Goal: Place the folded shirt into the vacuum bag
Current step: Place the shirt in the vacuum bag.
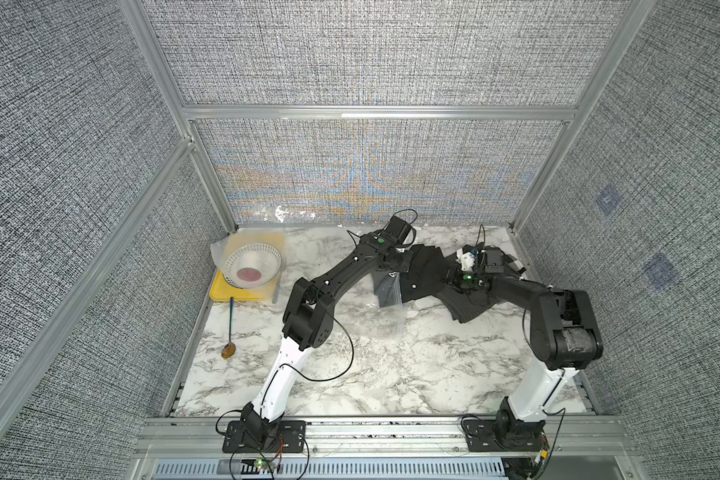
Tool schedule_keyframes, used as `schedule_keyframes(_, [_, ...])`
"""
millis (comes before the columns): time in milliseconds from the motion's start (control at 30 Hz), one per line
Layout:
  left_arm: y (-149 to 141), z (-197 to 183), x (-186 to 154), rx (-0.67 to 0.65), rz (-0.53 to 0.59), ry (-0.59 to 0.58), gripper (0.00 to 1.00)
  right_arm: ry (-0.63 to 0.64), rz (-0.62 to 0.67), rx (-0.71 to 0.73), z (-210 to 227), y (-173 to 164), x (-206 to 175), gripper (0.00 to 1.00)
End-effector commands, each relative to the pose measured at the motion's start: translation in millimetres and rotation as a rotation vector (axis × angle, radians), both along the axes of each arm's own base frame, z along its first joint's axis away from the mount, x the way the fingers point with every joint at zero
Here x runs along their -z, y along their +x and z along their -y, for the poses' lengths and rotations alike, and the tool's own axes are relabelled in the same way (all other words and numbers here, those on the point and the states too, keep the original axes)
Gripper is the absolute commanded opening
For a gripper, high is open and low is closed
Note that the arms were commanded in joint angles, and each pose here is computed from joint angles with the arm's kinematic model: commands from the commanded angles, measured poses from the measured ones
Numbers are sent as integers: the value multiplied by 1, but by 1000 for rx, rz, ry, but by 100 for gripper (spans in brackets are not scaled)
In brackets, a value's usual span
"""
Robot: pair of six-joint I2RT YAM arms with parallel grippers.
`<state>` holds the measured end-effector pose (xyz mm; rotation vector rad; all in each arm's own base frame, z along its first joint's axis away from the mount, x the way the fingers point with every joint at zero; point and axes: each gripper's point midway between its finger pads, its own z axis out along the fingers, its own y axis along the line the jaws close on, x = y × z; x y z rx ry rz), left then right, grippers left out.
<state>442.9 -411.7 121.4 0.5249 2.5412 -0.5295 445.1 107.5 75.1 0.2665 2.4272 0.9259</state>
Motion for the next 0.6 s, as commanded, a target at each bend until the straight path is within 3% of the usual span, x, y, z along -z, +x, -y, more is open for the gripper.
schedule_keyframes(0, [-1,3,-5,5,-2,-17,0,57,17,-26,-16,-4,-7,14])
schedule_keyframes(300, [-2,3,-3,6,-9,-20,0,243,71,-116,-74,-18,-50,5])
schedule_keyframes(567, [-4,1,-8,4,-5,-22,0,383,144,-91,-83,-19,-84,3])
